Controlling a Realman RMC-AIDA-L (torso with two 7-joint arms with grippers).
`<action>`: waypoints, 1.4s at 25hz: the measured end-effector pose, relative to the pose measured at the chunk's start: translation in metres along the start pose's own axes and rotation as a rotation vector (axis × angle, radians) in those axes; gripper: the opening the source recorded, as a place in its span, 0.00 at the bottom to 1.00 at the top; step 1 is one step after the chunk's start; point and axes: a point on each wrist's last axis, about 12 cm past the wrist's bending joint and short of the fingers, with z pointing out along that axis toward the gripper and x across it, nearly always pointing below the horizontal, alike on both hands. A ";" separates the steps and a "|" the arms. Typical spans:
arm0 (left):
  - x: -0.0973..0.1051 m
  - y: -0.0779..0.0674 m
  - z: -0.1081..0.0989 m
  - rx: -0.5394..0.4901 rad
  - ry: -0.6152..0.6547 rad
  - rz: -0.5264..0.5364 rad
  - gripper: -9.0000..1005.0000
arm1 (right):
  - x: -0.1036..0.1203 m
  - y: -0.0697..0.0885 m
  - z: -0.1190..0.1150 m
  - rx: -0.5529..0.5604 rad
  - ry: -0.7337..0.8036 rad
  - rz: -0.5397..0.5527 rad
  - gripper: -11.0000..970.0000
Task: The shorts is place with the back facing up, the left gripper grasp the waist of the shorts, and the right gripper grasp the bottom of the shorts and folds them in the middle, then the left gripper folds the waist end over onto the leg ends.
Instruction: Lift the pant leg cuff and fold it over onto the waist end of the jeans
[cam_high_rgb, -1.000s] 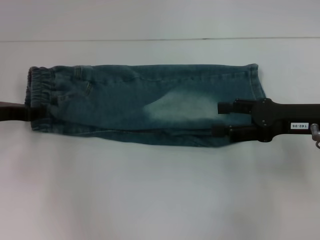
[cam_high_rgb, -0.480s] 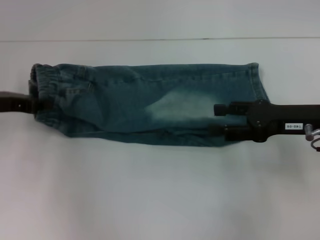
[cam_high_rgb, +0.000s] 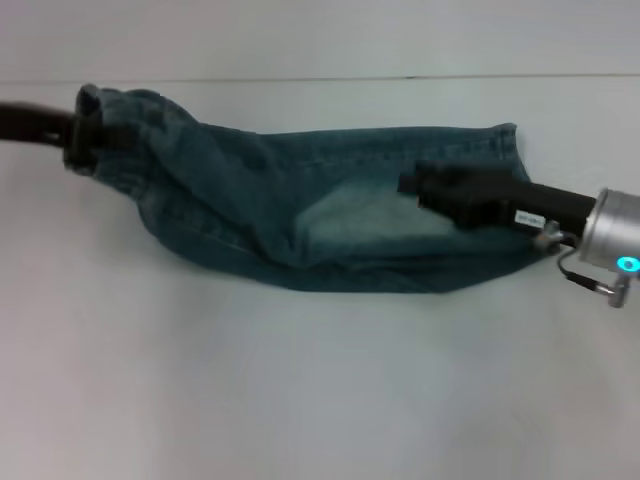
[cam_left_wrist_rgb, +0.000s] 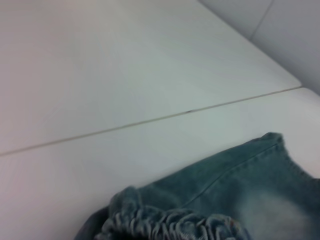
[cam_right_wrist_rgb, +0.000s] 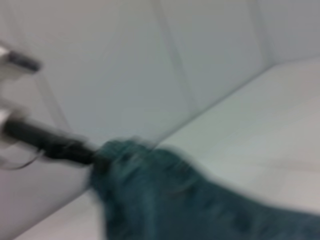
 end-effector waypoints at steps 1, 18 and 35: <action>-0.005 -0.002 0.000 0.011 -0.001 0.007 0.12 | 0.004 -0.002 0.004 0.044 -0.040 -0.001 0.58; -0.079 -0.054 0.007 0.295 -0.086 0.124 0.12 | 0.024 0.023 0.103 0.330 0.000 -0.089 0.03; -0.077 -0.059 0.012 0.382 -0.101 0.094 0.12 | 0.046 0.110 0.154 0.011 0.193 -0.232 0.02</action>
